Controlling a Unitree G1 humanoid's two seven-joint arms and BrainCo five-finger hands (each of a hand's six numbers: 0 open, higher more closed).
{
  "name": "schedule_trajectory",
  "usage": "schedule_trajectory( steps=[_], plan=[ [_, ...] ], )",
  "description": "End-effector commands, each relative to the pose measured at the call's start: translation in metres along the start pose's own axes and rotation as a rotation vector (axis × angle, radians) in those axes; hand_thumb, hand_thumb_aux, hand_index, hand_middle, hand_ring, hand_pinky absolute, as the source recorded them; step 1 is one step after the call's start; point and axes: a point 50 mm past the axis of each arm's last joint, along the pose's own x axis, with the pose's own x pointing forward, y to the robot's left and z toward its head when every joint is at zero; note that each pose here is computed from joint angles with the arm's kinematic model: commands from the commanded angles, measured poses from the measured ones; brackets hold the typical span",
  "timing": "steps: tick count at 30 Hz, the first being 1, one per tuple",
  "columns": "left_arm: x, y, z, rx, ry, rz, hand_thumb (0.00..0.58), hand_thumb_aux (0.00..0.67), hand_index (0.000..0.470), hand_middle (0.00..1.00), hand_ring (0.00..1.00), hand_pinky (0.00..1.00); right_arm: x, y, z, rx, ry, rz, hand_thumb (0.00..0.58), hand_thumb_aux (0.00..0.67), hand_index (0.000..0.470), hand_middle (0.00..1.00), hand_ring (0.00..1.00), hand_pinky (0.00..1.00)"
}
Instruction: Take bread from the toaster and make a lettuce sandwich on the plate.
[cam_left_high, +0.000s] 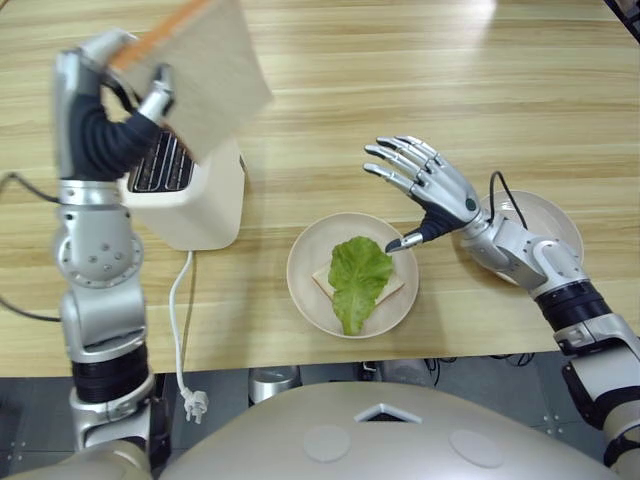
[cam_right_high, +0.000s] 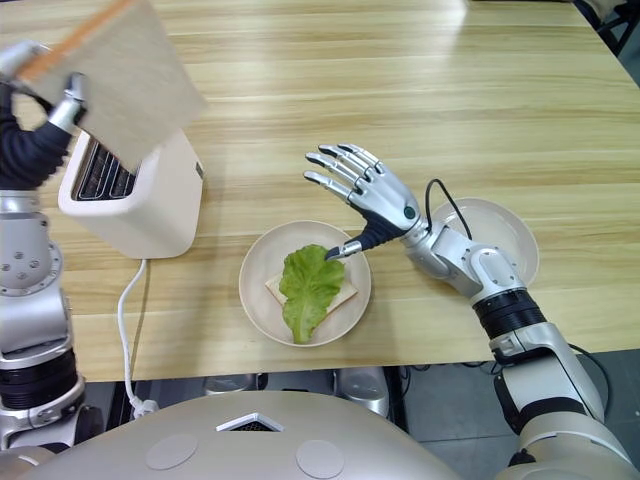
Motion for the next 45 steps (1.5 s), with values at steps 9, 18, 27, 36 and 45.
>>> schedule_trajectory(
  steps=[9, 18, 27, 36, 45],
  plan=[
    [-0.057, -0.108, -0.018, -0.608, 0.304, -0.399, 0.580, 0.670, 0.460, 1.00, 1.00, 1.00, -0.016, -0.036, 0.026, 0.065, -0.076, -0.190, 0.000, 0.000, 0.000, 0.00, 0.00, 0.00],
    [-0.105, -0.145, -0.023, -0.854, 0.578, -0.466, 0.580, 0.670, 0.460, 1.00, 1.00, 1.00, -0.033, -0.008, 0.054, 0.174, -0.185, 0.099, 0.000, 0.000, 0.000, 0.00, 0.00, 0.00],
    [-0.125, -0.163, -0.030, -0.879, 0.718, -0.482, 0.580, 0.670, 0.460, 1.00, 1.00, 1.00, -0.042, 0.017, 0.074, 0.180, -0.288, 0.344, 0.000, 0.000, 0.000, 0.00, 0.00, 0.00],
    [-0.139, -0.176, -0.031, -0.866, 0.782, -0.509, 0.580, 0.670, 0.460, 1.00, 1.00, 1.00, -0.043, 0.020, 0.077, 0.163, -0.320, 0.405, 0.000, 0.000, 0.000, 0.00, 0.00, 0.00],
    [-0.137, -0.174, -0.035, -0.836, 0.777, -0.502, 0.580, 0.670, 0.460, 1.00, 1.00, 1.00, -0.055, 0.035, 0.076, 0.186, -0.299, 0.578, 0.000, 0.000, 0.000, 0.00, 0.00, 0.00]
  ],
)
